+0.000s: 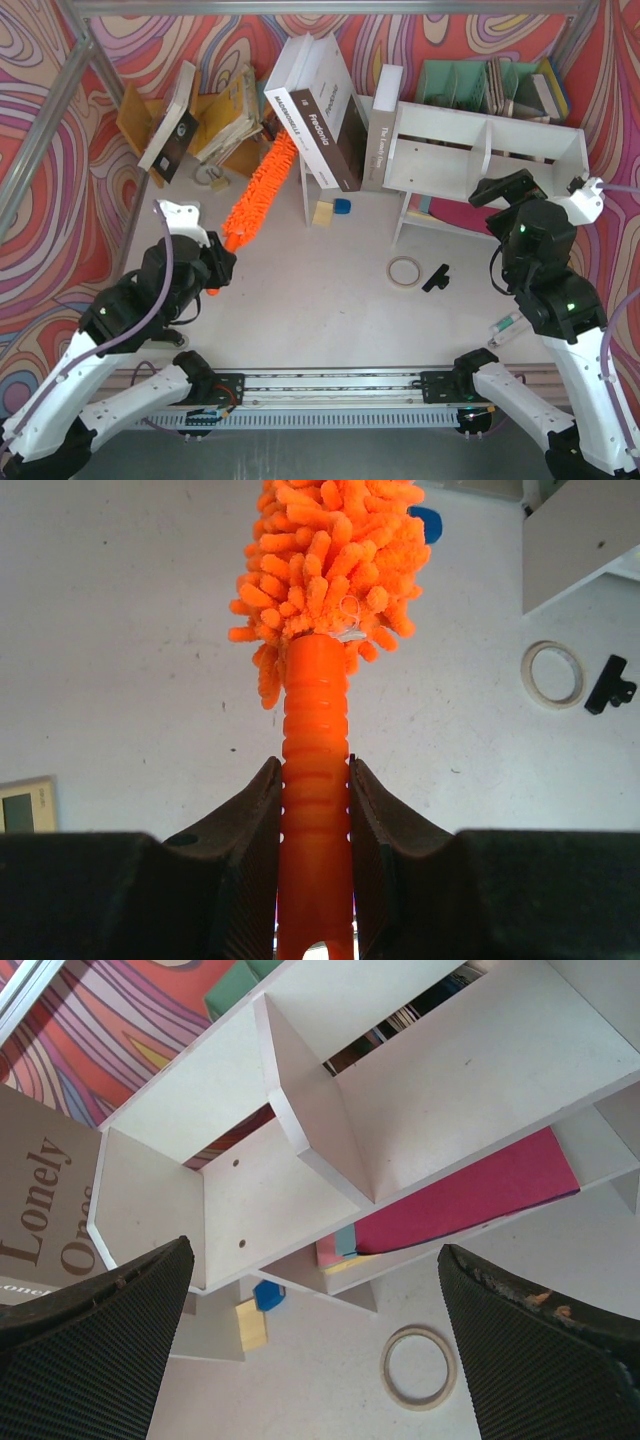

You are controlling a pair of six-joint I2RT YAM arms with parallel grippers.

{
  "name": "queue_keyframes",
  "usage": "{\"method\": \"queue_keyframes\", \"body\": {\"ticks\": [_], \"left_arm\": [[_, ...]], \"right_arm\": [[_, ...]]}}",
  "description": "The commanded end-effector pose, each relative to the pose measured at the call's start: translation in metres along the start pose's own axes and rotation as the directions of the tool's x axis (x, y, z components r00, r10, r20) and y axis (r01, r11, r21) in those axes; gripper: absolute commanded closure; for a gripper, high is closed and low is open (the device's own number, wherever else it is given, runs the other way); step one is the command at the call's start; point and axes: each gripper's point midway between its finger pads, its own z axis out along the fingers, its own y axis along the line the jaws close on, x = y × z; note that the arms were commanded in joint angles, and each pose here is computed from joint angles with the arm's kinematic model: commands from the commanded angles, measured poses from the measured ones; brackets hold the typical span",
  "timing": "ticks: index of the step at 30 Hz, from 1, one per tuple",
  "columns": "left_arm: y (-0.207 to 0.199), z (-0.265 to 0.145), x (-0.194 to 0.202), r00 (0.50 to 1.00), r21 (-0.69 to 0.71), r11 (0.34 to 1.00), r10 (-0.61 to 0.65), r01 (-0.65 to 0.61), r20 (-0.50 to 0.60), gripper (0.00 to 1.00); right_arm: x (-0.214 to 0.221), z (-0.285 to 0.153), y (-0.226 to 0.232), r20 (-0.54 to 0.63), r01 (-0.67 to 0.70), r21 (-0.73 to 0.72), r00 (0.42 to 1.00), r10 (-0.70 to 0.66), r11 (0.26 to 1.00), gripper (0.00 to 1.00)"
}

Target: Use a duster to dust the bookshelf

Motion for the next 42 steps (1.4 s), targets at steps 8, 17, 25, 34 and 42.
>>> {"method": "queue_keyframes", "body": {"ticks": [8,17,25,34,42], "left_arm": [[-0.017,-0.039,-0.066,0.986,0.096,0.994,-0.063,0.049,0.154,1.0],[-0.041,-0.021,-0.028,0.99,0.218,0.969,-0.132,0.12,0.044,1.0],[-0.039,0.003,0.015,0.989,0.193,0.97,-0.141,0.149,-0.052,1.0],[-0.052,-0.015,-0.037,0.993,0.235,0.968,-0.106,0.091,0.054,1.0],[-0.053,-0.043,-0.076,0.984,0.264,0.963,-0.101,0.059,0.146,1.0]], "right_arm": [[-0.001,-0.001,-0.005,0.009,-0.003,0.018,1.0,0.003,1.0,0.01],[-0.003,-0.003,-0.005,0.013,-0.006,0.019,1.0,0.006,1.0,0.01],[-0.005,-0.003,-0.006,0.018,0.0,0.025,1.0,-0.001,1.0,0.01],[-0.004,-0.002,-0.005,0.015,0.003,0.023,1.0,-0.004,1.0,0.01],[-0.004,-0.004,-0.008,0.019,-0.003,0.024,1.0,0.003,1.0,0.01]]}}
